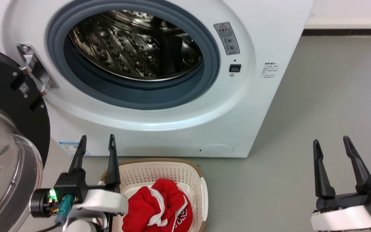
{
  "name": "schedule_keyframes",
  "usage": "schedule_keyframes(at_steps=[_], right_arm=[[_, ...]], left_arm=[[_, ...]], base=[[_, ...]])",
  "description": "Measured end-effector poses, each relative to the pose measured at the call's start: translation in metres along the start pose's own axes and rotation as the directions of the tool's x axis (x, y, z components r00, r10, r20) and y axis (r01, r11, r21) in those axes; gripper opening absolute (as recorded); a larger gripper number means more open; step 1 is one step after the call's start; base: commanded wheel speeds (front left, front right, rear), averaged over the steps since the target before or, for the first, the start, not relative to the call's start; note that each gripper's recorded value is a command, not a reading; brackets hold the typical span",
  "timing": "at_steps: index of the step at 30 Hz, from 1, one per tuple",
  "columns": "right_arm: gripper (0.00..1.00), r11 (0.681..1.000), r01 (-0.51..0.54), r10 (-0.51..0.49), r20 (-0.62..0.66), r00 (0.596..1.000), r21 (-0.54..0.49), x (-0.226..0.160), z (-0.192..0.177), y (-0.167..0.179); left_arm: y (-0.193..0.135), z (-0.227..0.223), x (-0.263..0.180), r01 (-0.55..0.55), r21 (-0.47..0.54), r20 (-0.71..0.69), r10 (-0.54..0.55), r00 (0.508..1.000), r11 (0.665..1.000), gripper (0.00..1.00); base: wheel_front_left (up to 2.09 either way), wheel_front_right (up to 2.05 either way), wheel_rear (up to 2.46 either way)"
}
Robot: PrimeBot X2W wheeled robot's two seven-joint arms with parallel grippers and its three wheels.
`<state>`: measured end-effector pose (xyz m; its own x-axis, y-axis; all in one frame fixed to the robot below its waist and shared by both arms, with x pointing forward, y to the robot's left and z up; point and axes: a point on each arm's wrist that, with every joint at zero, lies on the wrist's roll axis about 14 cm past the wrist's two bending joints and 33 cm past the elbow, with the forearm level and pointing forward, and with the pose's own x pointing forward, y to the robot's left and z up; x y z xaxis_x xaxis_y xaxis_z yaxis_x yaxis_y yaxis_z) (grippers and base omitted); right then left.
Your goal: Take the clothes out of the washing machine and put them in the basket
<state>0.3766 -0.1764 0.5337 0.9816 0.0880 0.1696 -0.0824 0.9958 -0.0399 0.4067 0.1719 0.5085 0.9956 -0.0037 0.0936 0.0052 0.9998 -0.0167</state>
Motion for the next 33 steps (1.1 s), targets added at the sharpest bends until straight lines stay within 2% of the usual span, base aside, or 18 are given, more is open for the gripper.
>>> schedule_keyframes(at_steps=[13, 31, 32, 33], right_arm=[[1.0, 1.0, -0.003, 0.003, 0.022, 1.0, 0.01, -0.028, 0.014, 0.004], [1.0, 1.0, -0.004, 0.004, 0.019, 1.0, 0.019, -0.034, 0.013, 0.005], [0.0, 1.0, -0.003, 0.003, 0.018, 1.0, 0.019, -0.034, 0.013, 0.005], [0.0, 1.0, -0.003, 0.002, 0.013, 1.0, 0.02, -0.035, 0.011, 0.005]], left_arm=[[0.009, 0.015, -0.042, -0.017, -0.004, 0.029, 0.017, 0.999, 1.0, 1.0], [0.011, 0.01, -0.05, -0.016, 0.006, 0.013, 0.016, 1.0, 1.0, 1.0], [0.01, 0.01, -0.05, -0.011, 0.005, 0.013, 0.011, 1.0, 1.0, 0.0], [0.01, 0.008, -0.05, -0.01, 0.004, 0.007, 0.01, 1.0, 1.0, 0.0]], base=[[0.0, 0.0, 0.0], [0.0, 0.0, 0.0], [0.0, 0.0, 0.0], [0.0, 0.0, 0.0]])
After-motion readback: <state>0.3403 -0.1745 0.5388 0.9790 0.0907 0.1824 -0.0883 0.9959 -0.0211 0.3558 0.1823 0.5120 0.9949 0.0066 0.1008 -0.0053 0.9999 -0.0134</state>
